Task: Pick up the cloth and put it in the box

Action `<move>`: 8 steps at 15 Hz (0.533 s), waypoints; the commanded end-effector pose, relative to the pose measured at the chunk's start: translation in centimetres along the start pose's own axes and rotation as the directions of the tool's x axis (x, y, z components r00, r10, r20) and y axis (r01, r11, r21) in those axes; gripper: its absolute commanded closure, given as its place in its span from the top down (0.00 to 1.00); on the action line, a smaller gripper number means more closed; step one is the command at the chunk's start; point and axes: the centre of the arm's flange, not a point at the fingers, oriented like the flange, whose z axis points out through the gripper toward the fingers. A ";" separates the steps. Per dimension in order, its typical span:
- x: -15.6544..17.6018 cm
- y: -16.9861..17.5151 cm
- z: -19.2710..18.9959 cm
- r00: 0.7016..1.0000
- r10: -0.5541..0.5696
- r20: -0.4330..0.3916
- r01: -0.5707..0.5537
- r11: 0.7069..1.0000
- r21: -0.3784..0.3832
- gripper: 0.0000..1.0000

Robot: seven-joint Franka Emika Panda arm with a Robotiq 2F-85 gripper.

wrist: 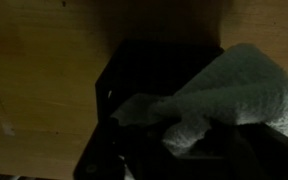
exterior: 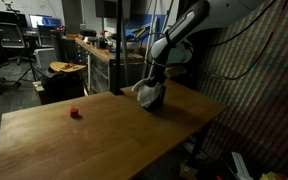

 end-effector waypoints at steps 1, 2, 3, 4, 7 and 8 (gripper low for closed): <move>0.1 -1.3 0.7 1.000 -0.020 0.003 0.020 1.000 -0.008 0.00; 0.0 -1.6 0.9 1.000 -0.023 0.007 0.023 1.000 -0.004 0.00; -0.3 -1.9 1.1 1.000 -0.028 0.015 0.028 1.000 -0.003 0.00; -0.6 -2.1 1.3 0.999 -0.033 0.024 0.033 0.999 -0.001 0.00; -0.9 -3.0 2.0 0.998 -0.044 0.042 0.043 0.999 0.015 0.00; -0.8 -3.4 2.2 0.998 -0.043 0.043 0.042 0.999 0.023 0.00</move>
